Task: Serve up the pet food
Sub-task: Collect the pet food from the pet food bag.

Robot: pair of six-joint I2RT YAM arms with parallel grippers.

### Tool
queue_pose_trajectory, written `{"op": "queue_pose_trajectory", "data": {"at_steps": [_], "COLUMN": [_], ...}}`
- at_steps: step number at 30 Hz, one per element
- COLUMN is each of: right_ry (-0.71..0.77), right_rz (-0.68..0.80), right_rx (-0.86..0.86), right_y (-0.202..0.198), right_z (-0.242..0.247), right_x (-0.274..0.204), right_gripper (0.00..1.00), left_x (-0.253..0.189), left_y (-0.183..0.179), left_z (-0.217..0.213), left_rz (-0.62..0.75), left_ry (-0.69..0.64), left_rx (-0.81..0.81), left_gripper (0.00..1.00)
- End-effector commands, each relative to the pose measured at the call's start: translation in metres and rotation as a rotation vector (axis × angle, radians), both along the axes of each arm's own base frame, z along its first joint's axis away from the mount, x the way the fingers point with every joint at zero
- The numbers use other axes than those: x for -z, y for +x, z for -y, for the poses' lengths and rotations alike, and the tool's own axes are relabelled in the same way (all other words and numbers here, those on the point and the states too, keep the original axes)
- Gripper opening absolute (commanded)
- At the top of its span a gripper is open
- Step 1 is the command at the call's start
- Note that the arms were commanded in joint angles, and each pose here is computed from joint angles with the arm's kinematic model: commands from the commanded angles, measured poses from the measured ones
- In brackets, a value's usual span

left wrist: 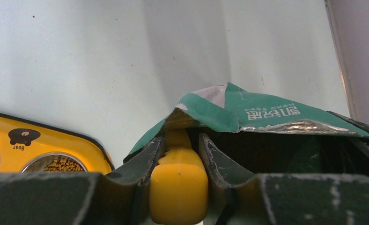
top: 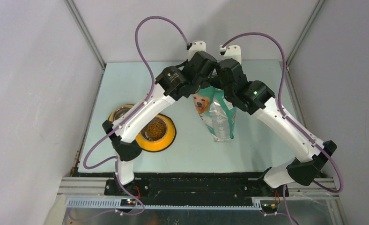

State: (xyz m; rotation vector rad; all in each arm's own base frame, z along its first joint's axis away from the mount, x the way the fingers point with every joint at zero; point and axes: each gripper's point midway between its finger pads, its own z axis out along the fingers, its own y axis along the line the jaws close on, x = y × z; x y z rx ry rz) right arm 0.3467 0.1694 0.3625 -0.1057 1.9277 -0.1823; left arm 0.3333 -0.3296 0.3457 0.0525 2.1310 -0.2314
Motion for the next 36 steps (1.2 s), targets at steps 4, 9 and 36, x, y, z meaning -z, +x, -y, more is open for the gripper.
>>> {"op": "queue_pose_trajectory", "data": {"at_steps": [4, 9, 36], "right_ry": [0.120, 0.281, 0.506], "right_rz": [0.156, 0.160, 0.260], "right_rx": [0.124, 0.071, 0.093], "right_y": [0.011, 0.008, -0.010], "right_z": [0.032, 0.034, 0.058], "right_x": [-0.030, -0.008, 0.004], "right_gripper": [0.00, 0.00, 0.00], "left_x": [0.102, 0.141, 0.062], "left_y": [-0.036, -0.042, -0.055], "left_z": [-0.015, 0.011, 0.074], "left_rz": [-0.170, -0.253, -0.159], "left_ry": [0.403, 0.313, -0.772], "left_rx": [0.079, 0.166, 0.376], "left_gripper": [0.00, 0.00, 0.00]}}
